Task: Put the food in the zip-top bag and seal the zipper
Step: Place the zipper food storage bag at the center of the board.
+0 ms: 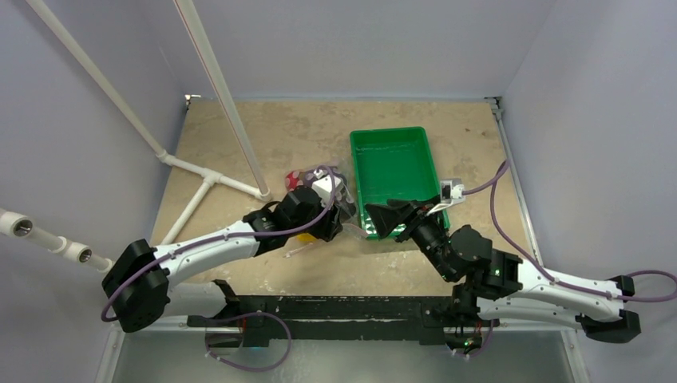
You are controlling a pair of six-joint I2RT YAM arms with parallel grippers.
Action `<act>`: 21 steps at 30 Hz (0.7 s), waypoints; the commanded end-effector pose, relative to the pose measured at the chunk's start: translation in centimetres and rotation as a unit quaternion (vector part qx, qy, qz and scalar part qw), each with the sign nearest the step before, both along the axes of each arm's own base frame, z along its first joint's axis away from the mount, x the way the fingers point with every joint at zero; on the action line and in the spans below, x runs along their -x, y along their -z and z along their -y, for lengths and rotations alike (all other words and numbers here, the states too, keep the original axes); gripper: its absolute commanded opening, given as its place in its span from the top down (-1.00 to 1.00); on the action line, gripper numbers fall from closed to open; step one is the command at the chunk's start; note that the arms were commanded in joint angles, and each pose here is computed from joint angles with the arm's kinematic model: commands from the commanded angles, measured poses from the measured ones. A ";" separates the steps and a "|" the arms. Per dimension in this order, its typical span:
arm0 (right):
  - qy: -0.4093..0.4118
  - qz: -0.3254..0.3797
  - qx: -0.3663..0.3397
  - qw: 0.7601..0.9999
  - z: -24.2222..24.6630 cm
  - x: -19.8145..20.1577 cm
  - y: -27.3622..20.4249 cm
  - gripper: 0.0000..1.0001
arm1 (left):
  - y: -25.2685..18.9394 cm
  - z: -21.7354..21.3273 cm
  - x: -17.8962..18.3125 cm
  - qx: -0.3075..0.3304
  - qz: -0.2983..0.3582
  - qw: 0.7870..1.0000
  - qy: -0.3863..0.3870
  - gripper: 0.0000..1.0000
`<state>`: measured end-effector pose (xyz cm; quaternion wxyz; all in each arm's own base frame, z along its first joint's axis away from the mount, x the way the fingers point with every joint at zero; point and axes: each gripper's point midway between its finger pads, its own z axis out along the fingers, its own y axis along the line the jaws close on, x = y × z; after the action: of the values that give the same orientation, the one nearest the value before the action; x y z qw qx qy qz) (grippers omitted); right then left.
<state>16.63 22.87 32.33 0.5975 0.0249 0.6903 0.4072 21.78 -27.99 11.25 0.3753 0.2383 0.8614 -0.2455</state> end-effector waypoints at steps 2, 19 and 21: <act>0.044 -0.036 -0.029 0.998 1.4 -0.7 0.4 -0.54 | -2.9 1.8 0.6 0.061 -0.006 0.998 0.017 -0.03; 0.077 -0.037 0.053 0.995 -0.7 -2.4 1.5 -0.75 | -13.4 -0.1 0.9 0.079 0.063 0.995 0.021 -0.92; 0.078 -0.025 0.071 0.994 -1.1 -2.9 1.0 -0.80 | -14.3 -0.3 1.0 0.077 0.069 0.994 0.023 -0.93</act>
<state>18.30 23.78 28.58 0.5834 0.0463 0.7429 0.3250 20.87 -28.59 23.13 0.4305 0.2361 0.8112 -0.3177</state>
